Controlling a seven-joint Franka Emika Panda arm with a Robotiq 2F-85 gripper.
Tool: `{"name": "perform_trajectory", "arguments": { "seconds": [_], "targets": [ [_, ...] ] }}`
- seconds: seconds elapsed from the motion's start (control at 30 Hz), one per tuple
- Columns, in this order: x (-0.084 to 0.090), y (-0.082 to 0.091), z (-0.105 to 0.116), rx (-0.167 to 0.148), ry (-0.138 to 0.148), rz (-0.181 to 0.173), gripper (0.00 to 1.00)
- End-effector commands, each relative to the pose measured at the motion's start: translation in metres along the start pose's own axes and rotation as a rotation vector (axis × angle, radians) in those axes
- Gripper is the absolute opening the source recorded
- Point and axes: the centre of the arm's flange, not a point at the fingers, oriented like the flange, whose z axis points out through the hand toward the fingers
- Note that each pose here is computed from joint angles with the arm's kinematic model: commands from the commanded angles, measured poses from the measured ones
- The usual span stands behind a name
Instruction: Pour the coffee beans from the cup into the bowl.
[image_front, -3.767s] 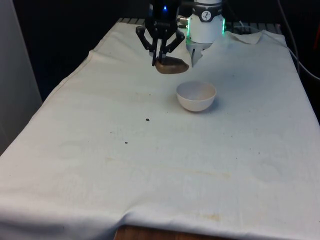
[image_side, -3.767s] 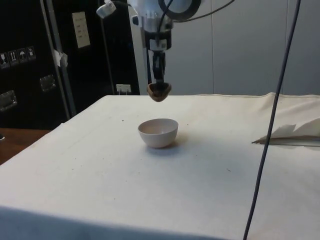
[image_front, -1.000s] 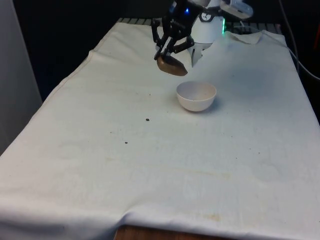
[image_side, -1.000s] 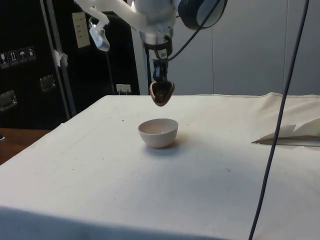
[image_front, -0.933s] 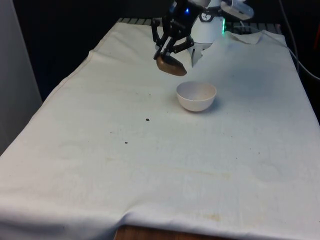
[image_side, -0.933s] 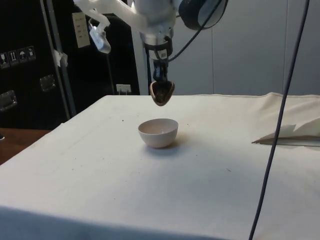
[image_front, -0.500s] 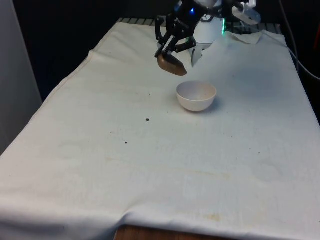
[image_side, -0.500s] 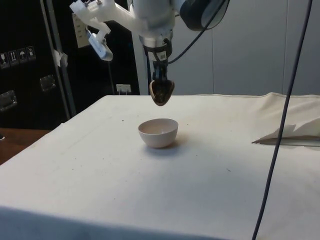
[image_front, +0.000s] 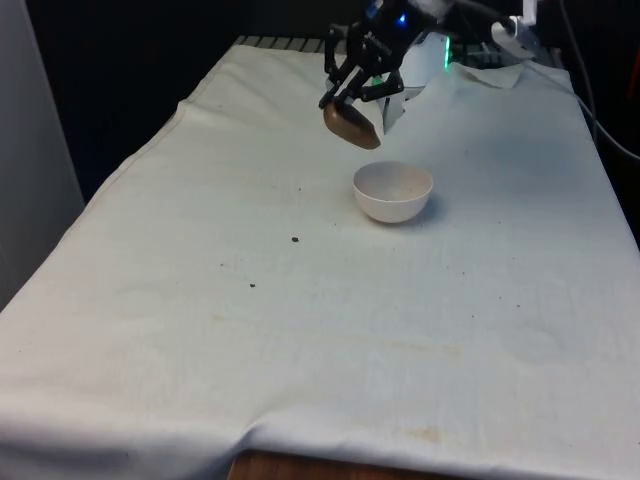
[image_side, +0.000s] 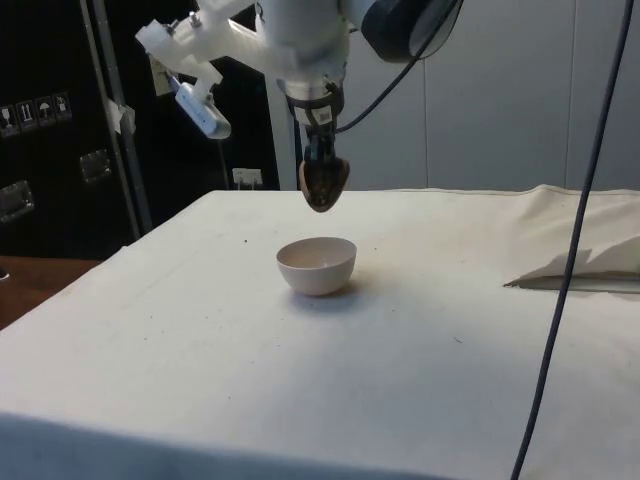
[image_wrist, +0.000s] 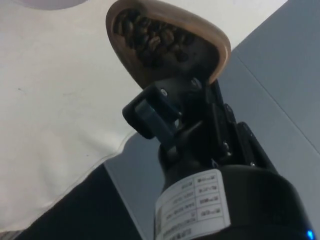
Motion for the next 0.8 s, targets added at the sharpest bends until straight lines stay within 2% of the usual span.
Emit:
{"name": "perform_trajectory", "arguments": {
  "seconds": [0.0,0.1,0.13,0.17,0.37,0.4,0.43,0.47,0.6,0.67,0.7,0.77],
  "targets": [
    [0.0,0.0,-0.002,-0.019,0.006,0.002,0.0],
    [0.0,-0.003,-0.003,-0.048,0.007,0.005,0.0],
    [-0.001,-0.003,-0.003,-0.038,0.003,0.004,0.0],
    [0.0,-0.004,-0.004,-0.056,0.007,0.005,0.0],
    [-0.001,-0.009,-0.007,-0.099,0.008,0.005,0.0],
    [-0.001,-0.011,-0.009,-0.114,0.008,0.007,0.0],
    [-0.002,-0.009,-0.007,-0.097,0.005,0.006,0.0],
    [-0.001,-0.011,-0.01,-0.121,0.009,0.007,0.0],
    [-0.001,-0.018,-0.015,-0.15,0.009,0.006,0.0],
    [-0.001,-0.021,-0.018,-0.16,0.009,0.006,0.0],
    [-0.003,-0.019,-0.017,-0.149,0.007,0.005,0.0],
    [-0.002,-0.024,-0.021,-0.167,0.007,0.004,0.0]
  ]
}}
